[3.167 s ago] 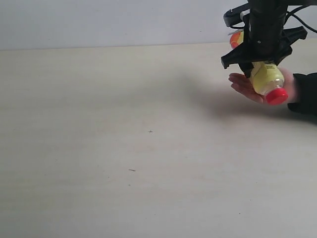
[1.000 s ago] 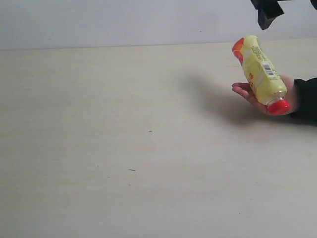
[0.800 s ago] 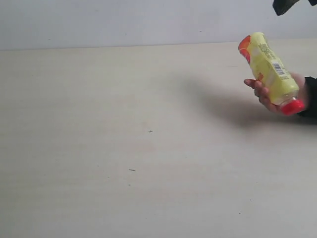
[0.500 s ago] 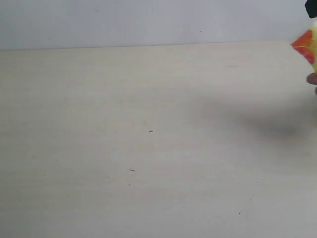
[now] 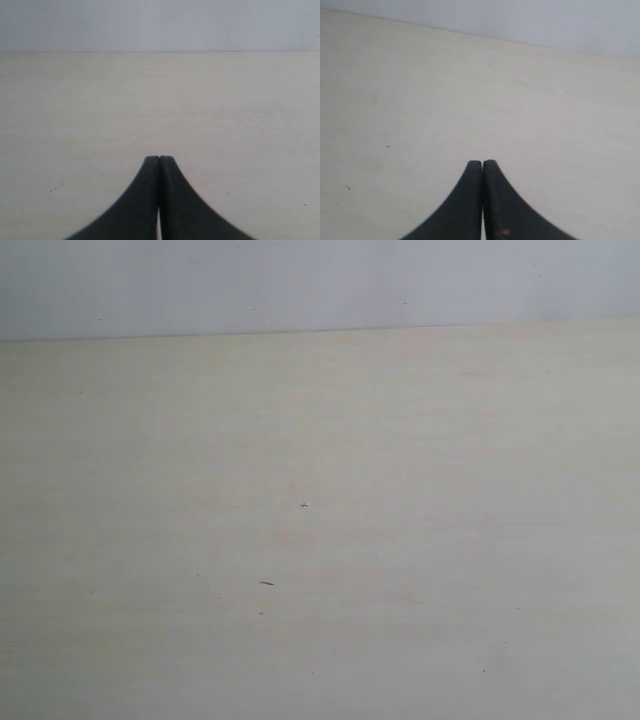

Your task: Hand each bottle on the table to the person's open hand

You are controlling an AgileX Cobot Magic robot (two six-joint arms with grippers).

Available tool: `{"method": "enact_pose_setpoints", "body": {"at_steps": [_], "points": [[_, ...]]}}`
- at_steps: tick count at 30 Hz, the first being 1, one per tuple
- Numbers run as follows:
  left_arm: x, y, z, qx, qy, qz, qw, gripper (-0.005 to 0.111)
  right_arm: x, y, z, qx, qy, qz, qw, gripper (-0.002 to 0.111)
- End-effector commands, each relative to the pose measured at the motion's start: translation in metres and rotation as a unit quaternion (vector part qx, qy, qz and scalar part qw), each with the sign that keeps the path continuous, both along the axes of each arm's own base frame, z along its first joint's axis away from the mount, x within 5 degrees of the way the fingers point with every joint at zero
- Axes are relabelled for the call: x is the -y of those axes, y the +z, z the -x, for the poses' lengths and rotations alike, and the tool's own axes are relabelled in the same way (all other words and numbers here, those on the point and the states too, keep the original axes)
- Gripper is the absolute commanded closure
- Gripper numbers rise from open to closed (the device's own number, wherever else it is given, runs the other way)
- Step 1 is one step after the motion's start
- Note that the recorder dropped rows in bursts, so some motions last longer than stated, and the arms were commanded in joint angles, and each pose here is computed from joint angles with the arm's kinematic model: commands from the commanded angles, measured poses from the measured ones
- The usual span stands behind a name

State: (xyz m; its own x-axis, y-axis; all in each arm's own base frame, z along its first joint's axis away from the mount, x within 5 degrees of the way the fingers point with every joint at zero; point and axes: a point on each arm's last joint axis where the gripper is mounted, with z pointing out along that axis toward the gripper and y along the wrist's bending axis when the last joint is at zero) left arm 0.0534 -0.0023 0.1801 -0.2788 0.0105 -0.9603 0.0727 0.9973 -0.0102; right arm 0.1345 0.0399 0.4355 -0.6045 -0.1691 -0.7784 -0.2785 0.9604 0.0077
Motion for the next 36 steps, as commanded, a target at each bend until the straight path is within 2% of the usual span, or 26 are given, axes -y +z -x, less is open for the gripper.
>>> {"method": "enact_pose_setpoints", "body": {"at_steps": [1, 13, 19, 21, 23, 27, 29, 36], "points": [[0.000, 0.001, 0.000, 0.007, -0.003, 0.002, 1.000, 0.107, 0.004, 0.006, 0.013, 0.026, -0.001, -0.007, 1.000, 0.108], [0.000, 0.001, 0.000, 0.007, -0.003, 0.002, 1.000, 0.107, 0.013, 0.014, 0.034, 0.065, -0.001, 0.002, 0.998, 0.108], [0.000, 0.001, 0.000, 0.007, -0.003, 0.002, 1.000, 0.107, 0.021, 0.022, 0.063, 0.110, -0.004, -0.013, 0.994, 0.108], [0.000, 0.001, 0.000, 0.007, -0.003, 0.002, 1.000, 0.107, 0.026, 0.026, 0.081, 0.133, -0.013, -0.038, 0.990, 0.108], [0.000, 0.001, 0.000, 0.007, -0.003, 0.002, 1.000, 0.107, 0.031, 0.030, 0.097, 0.177, -0.019, -0.064, 0.982, 0.108], [0.000, 0.001, 0.000, 0.007, -0.003, 0.002, 1.000, 0.107, 0.040, 0.033, 0.129, 0.313, -0.018, -0.101, 0.944, 0.108], [0.000, 0.001, 0.000, 0.007, -0.003, 0.002, 1.000, 0.107, 0.043, 0.029, 0.140, 0.351, -0.030, -0.108, 0.930, 0.108], [0.000, 0.001, 0.000, 0.007, -0.003, 0.002, 1.000, 0.107, 0.045, 0.011, 0.158, 0.407, -0.079, -0.092, 0.905, 0.108]]}}
